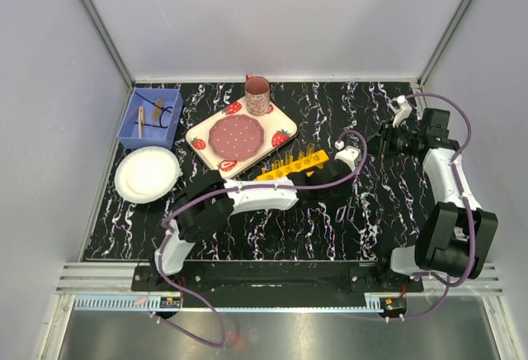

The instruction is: Organize the chemistry lab equipment

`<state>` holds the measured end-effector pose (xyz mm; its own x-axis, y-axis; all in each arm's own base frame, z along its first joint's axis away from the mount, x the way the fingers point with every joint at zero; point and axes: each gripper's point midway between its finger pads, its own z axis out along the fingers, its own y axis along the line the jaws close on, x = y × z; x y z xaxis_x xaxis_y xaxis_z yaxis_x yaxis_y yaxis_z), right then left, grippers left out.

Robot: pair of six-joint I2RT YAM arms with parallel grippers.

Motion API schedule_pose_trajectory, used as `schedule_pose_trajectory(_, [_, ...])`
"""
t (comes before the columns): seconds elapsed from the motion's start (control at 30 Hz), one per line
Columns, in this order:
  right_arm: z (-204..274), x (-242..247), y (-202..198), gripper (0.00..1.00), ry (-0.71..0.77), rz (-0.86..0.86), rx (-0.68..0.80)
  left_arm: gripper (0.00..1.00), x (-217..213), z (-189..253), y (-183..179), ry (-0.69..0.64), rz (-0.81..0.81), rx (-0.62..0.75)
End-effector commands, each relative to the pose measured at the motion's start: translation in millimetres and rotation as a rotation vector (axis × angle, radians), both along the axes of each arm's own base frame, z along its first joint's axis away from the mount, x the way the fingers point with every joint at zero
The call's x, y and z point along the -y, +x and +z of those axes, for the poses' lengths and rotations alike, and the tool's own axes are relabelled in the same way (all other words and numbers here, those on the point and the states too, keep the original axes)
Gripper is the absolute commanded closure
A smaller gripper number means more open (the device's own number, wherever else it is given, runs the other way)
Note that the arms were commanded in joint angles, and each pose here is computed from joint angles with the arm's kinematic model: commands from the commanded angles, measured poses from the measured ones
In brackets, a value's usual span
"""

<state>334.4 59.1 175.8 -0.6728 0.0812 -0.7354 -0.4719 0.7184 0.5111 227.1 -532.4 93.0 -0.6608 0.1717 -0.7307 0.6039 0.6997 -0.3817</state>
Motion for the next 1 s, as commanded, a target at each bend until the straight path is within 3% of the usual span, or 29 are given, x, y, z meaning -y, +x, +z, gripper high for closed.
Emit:
schedule_pose_trajectory(0.0, [34, -17, -19, 0.62, 0.044, 0.119, 0.102, 1.0, -5, 41, -22, -0.105, -0.129, 0.046])
schedule_pose_trajectory(0.03, [42, -20, -27, 0.54, 0.052, 0.144, 0.124, 1.0, -11, 60, -26, -0.139, -0.143, 0.063])
schedule_pose_trajectory(0.07, [49, -22, -30, 0.37, 0.046, 0.161, 0.152, 1.0, -17, 63, -30, -0.14, -0.153, 0.065])
schedule_pose_trajectory(0.23, [76, -30, -56, 0.13, 0.0, 0.231, 0.309, 1.0, -56, 65, -62, -0.133, -0.249, 0.043])
schedule_pose_trajectory(0.37, [85, -33, -69, 0.09, -0.034, 0.237, 0.376, 1.0, -88, 90, -83, -0.167, -0.285, 0.035])
schedule_pose_trajectory(0.6, [92, -18, -66, 0.06, -0.103, 0.149, 0.42, 1.0, -160, 117, -99, -0.116, -0.262, 0.03])
schedule_pose_trajectory(0.8, [93, -9, -62, 0.06, -0.12, 0.096, 0.432, 1.0, -266, 135, -51, 0.016, -0.065, 0.025])
schedule_pose_trajectory(0.97, [90, -5, -60, 0.06, -0.117, 0.071, 0.414, 1.0, -368, 164, 19, 0.057, 0.28, 0.068])
